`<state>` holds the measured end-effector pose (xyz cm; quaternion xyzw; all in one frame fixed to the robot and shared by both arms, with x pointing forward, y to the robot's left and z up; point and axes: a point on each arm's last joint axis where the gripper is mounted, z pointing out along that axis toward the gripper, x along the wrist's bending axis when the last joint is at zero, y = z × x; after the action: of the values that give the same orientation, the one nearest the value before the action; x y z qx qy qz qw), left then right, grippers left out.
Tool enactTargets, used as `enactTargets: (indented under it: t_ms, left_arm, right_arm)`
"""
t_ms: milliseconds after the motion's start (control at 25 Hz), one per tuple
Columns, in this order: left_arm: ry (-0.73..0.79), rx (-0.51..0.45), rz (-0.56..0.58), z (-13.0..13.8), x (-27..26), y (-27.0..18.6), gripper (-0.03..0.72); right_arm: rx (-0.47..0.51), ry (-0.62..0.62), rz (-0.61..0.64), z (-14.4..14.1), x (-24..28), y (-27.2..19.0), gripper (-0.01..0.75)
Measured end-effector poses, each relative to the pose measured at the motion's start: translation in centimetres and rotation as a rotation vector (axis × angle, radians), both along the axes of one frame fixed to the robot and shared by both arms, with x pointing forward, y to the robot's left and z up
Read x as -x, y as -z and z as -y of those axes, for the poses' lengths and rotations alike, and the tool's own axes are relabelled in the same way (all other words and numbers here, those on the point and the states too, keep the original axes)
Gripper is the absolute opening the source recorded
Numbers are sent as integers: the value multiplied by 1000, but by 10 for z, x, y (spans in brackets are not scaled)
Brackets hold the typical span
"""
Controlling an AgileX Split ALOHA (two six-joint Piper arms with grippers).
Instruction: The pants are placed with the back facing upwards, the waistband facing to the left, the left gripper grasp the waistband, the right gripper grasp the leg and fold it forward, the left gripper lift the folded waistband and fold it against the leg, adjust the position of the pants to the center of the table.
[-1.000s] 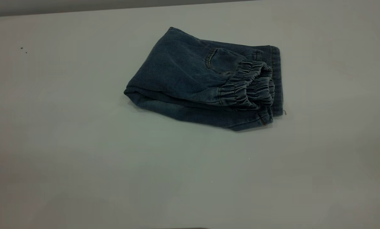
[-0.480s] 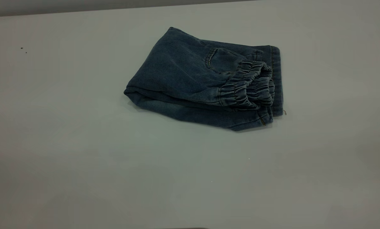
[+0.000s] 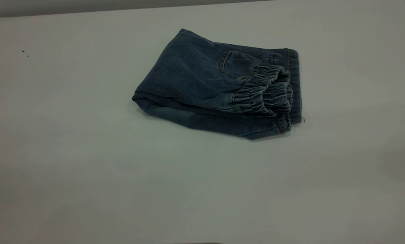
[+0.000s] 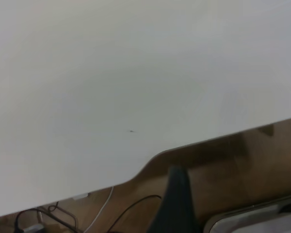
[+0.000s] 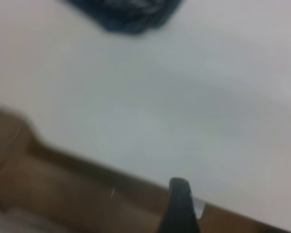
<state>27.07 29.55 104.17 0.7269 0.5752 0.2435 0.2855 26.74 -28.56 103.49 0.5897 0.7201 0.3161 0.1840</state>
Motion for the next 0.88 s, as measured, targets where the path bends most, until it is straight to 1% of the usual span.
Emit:
enactTargets:
  t_ms: [80, 160, 280, 400, 600, 680, 880]
  left_arm:
    - [-41, 3, 17, -2, 2, -1, 570]
    - [-91, 7, 41, -4, 6, -1, 570]
    - [-140, 12, 93, -5, 13, -2, 570]
    - [-165, 19, 157, -6, 23, -3, 570]
    - [-168, 31, 254, -7, 38, -3, 570]
    - [-168, 33, 272, -7, 41, -3, 570]
    - [-168, 33, 271, -7, 41, -3, 570]
  right_arm:
    - [-8, 108, 32, 4, 3, -1, 487]
    - [-16, 202, 91, 7, 10, -2, 487]
    - [-28, 269, 185, 9, 24, -3, 487]
    - [-36, 284, 248, 9, 33, -3, 487]
    - [-38, 284, 260, 9, 35, -3, 487]
    - [-38, 285, 259, 9, 35, -3, 487]
    - [-38, 285, 258, 9, 35, -3, 487]
